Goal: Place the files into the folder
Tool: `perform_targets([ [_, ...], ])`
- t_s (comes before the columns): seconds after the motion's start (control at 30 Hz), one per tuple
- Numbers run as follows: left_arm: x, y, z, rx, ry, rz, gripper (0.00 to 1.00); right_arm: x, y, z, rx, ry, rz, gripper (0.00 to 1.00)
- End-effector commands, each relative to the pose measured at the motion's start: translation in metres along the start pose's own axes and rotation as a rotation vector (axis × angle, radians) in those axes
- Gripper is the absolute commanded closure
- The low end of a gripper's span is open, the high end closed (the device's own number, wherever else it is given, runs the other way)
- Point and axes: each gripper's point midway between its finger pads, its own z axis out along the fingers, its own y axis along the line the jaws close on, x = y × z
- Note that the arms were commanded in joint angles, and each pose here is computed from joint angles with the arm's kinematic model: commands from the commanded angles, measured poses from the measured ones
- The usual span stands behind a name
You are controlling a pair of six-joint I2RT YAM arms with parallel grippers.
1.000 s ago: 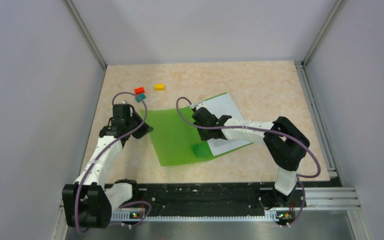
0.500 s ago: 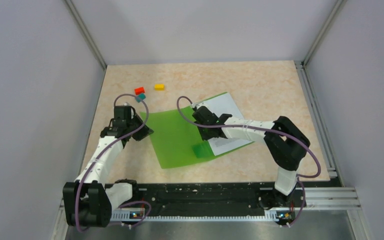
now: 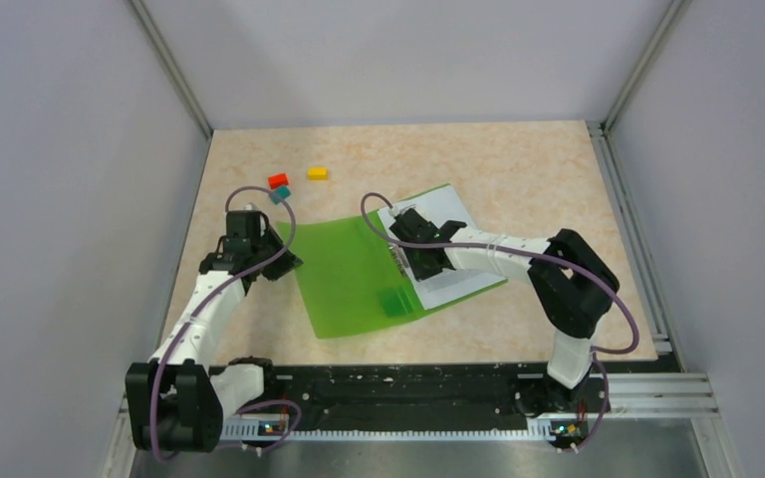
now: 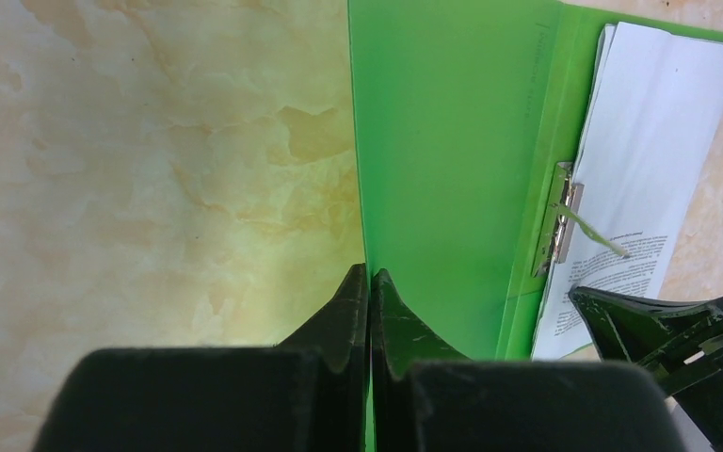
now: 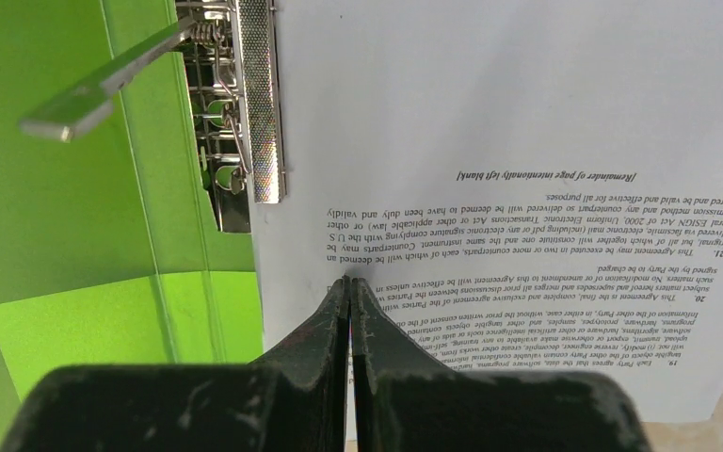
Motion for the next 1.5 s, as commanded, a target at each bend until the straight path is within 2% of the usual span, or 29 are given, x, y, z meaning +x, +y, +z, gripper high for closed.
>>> perform_targets([
  [0.0,-0.005,0.002,0.0,-0.012,-0.015,0.027,1.0,-0.007,-0.002,-0.004,0.009,-0.014,0.002,1.0],
  [0.37,-0.005,-0.015,-0.001,0.064,0.014,0.054,1.0,-0.067,0.022,-0.042,-0.123,-0.174,0.021,1.0],
  [0.6,-0.006,-0.019,-0.001,0.084,0.025,0.063,1.0,-0.098,0.028,-0.052,-0.084,-0.217,-0.065,0.87],
  [1.03,-0.008,-0.021,-0.002,0.084,0.021,0.067,1.0,-0.098,0.051,-0.046,-0.013,-0.161,-0.234,0.8],
  [1.47,-0.009,-0.02,-0.001,0.077,0.016,0.067,1.0,-0.093,0.053,-0.035,0.036,-0.14,-0.28,0.81],
])
